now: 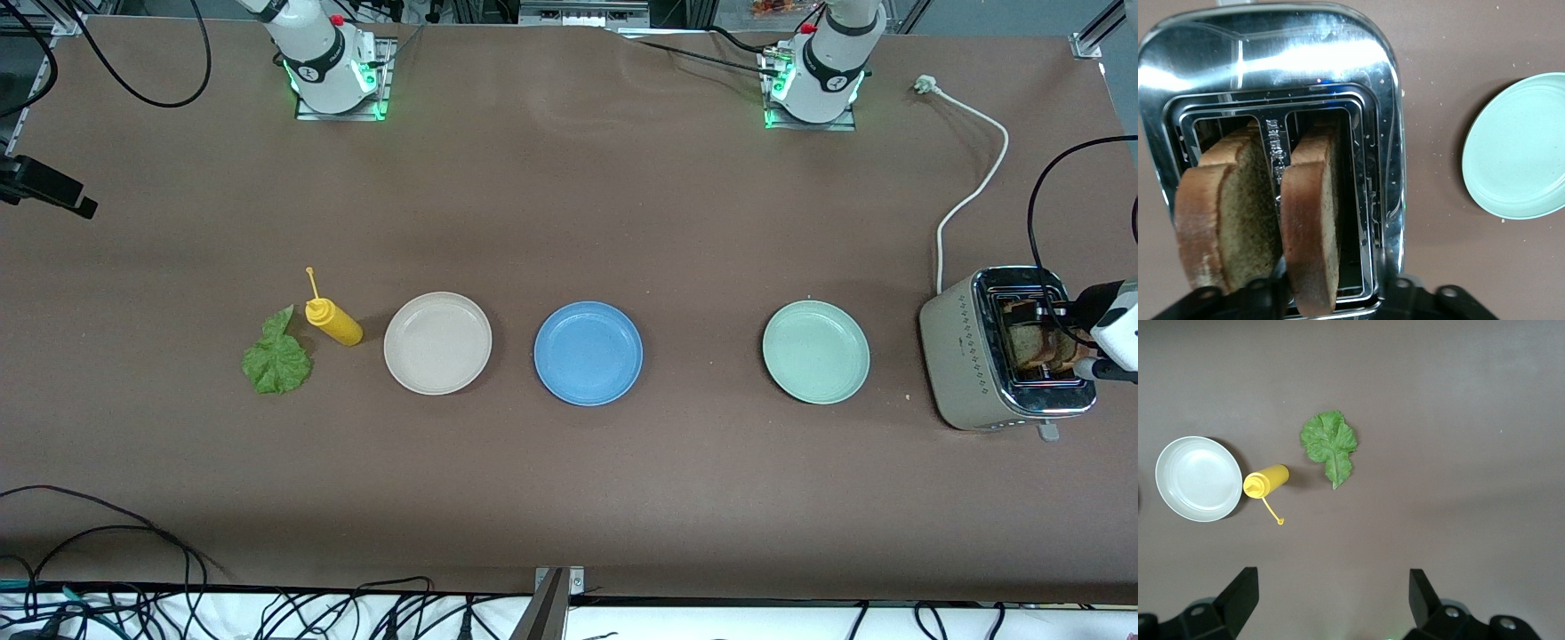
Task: Make sandwich in blue plate with both arms
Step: 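Close the left gripper on a bread slice in the toaster, then lift the bread slice out of the toaster with the left gripper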
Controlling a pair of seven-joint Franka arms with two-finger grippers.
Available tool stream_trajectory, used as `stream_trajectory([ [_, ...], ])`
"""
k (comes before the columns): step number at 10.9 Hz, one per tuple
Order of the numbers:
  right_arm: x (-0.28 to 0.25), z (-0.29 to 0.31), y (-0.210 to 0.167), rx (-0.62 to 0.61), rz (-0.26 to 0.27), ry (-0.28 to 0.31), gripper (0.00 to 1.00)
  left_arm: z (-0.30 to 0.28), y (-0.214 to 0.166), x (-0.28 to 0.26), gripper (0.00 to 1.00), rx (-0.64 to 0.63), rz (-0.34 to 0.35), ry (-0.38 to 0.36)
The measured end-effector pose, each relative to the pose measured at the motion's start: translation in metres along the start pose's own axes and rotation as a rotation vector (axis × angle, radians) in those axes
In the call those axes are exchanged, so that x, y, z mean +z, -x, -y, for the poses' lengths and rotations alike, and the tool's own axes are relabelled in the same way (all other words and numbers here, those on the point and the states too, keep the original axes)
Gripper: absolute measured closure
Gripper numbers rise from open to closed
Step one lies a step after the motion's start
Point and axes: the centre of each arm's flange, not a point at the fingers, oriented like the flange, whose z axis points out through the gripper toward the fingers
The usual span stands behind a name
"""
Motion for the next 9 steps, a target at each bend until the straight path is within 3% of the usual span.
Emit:
stream_trajectory([
  [3,0.000,0.000,0.000,0.000,0.000,0.000,0.00,-0.001,0.000,-0.001,0.83,0.001,0.001,0.000],
  [9,0.000,0.001,0.000,-0.002,0.000,0.000,0.00,-0.002,0.005,-0.023,0.91,0.002,-0.011,-0.014],
])
